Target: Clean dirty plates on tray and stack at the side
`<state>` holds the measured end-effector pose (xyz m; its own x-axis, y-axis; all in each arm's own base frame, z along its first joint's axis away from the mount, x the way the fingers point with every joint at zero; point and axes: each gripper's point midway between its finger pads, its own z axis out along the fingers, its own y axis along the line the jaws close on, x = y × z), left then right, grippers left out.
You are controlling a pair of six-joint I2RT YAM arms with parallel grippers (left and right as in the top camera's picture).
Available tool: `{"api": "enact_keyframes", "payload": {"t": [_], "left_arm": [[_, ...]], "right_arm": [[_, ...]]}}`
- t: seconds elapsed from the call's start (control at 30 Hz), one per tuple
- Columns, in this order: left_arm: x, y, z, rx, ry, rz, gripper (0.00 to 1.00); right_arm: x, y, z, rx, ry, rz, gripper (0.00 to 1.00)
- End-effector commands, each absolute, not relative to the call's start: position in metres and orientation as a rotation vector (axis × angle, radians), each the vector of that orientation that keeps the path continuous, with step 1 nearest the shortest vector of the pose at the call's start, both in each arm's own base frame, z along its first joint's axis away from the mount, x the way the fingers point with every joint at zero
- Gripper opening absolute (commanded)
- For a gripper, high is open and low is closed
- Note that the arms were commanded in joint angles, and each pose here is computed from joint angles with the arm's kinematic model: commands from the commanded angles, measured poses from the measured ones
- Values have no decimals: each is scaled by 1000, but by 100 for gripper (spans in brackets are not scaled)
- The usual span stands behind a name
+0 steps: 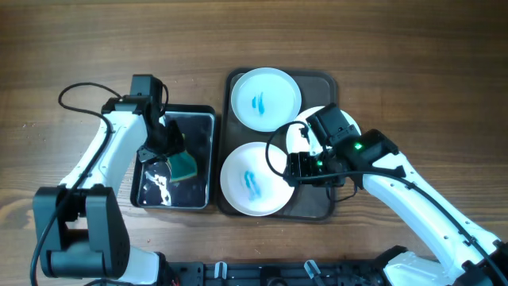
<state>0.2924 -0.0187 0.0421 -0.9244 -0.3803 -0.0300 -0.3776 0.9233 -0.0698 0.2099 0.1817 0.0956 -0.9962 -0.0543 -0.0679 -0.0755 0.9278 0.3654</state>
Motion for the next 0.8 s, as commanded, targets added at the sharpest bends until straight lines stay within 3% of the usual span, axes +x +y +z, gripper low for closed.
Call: {"api": "enact_keyframes", "payload": {"t": [0.0, 0.1, 0.2, 0.4, 0.5, 0.57, 0.77], "left_arm": [[285, -32, 15, -556, 3060, -156, 39], [281, -42, 2, -508, 3050, -177, 31], [276, -44, -3, -493, 3060, -169, 7], [272, -44, 5, -500, 3086, -156, 4], [282, -45, 28, -495, 3067, -163, 4], [293, -46, 54, -483, 3020, -180, 4], [296, -46, 95, -452, 2938, -208, 4]], "right_arm": [[209, 179, 95, -52, 3035, 554, 78], [205, 176, 89, -46, 3051, 544, 79], [200, 173, 79, -52, 3067, 534, 79], [194, 179, 59, -153, 3045, 617, 77], [194, 179, 56, -184, 3039, 615, 64], [196, 181, 51, -180, 3045, 612, 45], [195, 189, 17, -172, 3145, 630, 29]]}}
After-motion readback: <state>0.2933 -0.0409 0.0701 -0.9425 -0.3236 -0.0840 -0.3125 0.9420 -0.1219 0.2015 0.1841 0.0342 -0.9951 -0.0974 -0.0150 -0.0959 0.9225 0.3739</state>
